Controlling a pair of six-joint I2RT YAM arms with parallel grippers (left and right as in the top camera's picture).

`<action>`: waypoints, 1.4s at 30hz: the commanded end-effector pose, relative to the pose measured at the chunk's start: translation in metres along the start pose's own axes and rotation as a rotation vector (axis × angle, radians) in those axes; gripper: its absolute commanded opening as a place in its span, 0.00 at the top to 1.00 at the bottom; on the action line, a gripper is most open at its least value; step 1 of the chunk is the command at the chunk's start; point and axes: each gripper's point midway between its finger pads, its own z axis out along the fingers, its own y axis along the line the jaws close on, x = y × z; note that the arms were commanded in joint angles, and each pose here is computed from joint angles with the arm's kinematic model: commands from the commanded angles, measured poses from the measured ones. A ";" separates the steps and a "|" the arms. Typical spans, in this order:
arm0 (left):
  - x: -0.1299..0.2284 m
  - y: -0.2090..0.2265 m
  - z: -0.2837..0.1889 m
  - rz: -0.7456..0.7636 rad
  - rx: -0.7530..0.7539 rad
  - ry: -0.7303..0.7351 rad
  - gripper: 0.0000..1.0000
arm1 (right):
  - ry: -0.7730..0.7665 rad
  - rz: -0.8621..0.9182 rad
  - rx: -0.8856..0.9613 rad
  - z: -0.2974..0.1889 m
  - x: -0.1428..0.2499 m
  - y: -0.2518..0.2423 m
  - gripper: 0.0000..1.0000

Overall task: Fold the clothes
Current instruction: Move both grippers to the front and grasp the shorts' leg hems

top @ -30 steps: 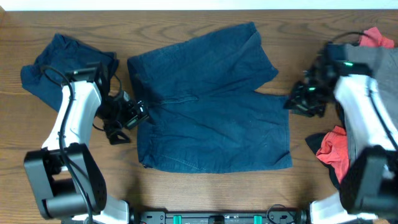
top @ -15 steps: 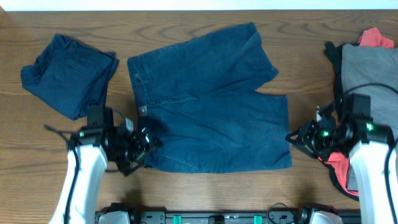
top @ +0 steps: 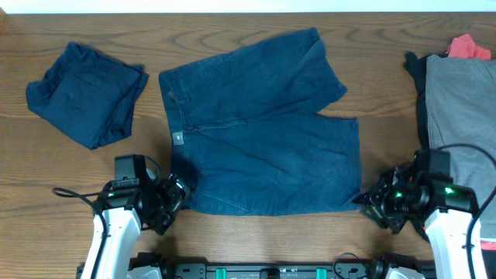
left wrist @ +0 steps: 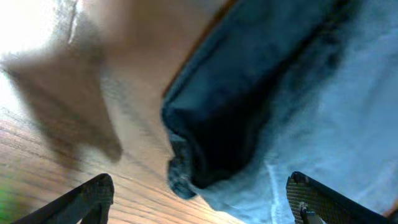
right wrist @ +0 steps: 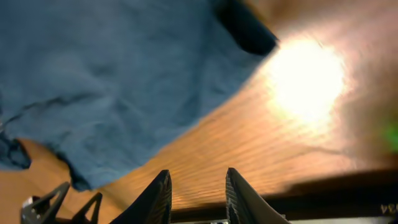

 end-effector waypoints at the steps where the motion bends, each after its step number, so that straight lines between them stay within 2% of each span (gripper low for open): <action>1: -0.001 0.009 0.009 -0.043 -0.028 -0.003 0.15 | 0.009 0.123 0.032 0.010 0.004 -0.013 0.73; 6: -0.014 -0.001 0.012 -0.021 0.011 -0.043 0.35 | 0.015 0.133 0.037 0.015 0.005 -0.018 0.74; 9: -0.016 -0.002 0.014 -0.019 0.015 -0.047 0.51 | 0.011 0.131 0.034 0.015 0.004 -0.017 0.74; 13: -0.013 0.002 0.017 -0.032 -0.007 -0.023 0.91 | 0.002 0.130 0.042 0.015 0.002 -0.018 0.74; 14: -0.011 0.004 0.017 -0.037 -0.016 -0.014 0.94 | -0.002 0.130 0.049 0.015 0.002 -0.020 0.74; 27: -0.005 0.010 0.017 -0.025 -0.040 0.012 0.94 | -0.027 0.234 0.202 0.017 0.006 -0.054 0.80; 30: -0.003 0.012 0.017 -0.002 -0.047 0.018 0.94 | -0.064 0.250 0.181 0.023 -0.003 -0.052 0.75; 33: -0.002 0.013 0.017 0.013 -0.051 0.022 0.94 | -0.092 0.248 0.154 0.029 -0.010 -0.050 0.63; 36: -0.002 0.013 0.017 0.016 -0.052 0.024 0.94 | -0.100 0.263 0.126 0.036 -0.013 -0.049 0.60; 38: -0.002 0.013 0.017 0.018 -0.052 0.024 0.94 | -0.109 0.287 0.116 0.040 -0.015 -0.050 0.53; 42: -0.002 0.013 0.017 0.019 -0.052 0.024 0.94 | -0.118 0.284 0.086 0.047 -0.019 -0.048 0.50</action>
